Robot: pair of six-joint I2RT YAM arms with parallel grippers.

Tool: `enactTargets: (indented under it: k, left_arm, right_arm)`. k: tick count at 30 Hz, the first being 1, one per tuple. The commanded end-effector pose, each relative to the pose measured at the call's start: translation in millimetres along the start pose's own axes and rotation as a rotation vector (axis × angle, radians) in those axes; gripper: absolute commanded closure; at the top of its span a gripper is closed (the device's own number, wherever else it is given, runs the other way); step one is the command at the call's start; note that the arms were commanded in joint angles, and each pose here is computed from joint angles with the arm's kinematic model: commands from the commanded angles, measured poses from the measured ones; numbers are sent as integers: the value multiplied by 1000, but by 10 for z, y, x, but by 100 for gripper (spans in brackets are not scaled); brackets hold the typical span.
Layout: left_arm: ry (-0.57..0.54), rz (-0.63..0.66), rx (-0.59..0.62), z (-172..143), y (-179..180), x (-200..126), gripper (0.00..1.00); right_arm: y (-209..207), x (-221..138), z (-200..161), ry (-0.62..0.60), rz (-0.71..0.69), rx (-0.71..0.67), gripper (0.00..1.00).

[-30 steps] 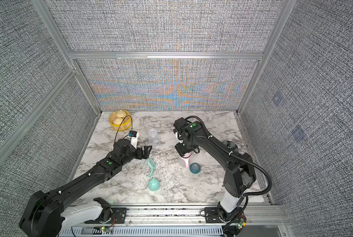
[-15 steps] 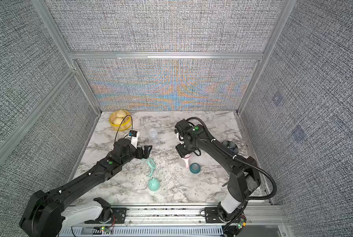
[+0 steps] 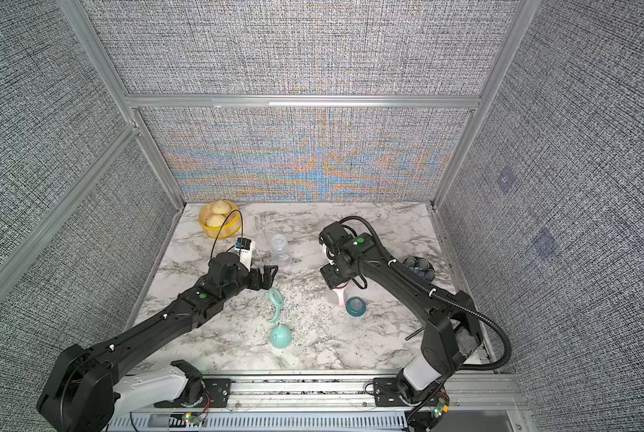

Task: Assemble the baby bottles
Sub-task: Close the lid on the baby bottle.

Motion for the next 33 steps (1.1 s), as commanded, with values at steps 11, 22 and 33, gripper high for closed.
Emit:
enactTargets:
  k: [11,22,33]
  left_arm:
    - [-15,-4,1,46,-6,6,0]
    - [-15,-5,0,46,-6,3,0]
    - [-16,-5,4,56,-7,0,0]
  right_arm:
    - [-49,21,-156,-20,-9,35,29]
    - [-20,169,-263,12,8,45,28]
    - [-12,185,-419,108,-33,54,28]
Point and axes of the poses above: each gripper's point midway between its finger pads, its own x axis out along the fingers, its own y axis along the line the jaws close on, z = x × y, the point moved 3 cm from there along -x, back along the fingers, and after that the axes turned 11 degrees about x, right-handed, at the moved point
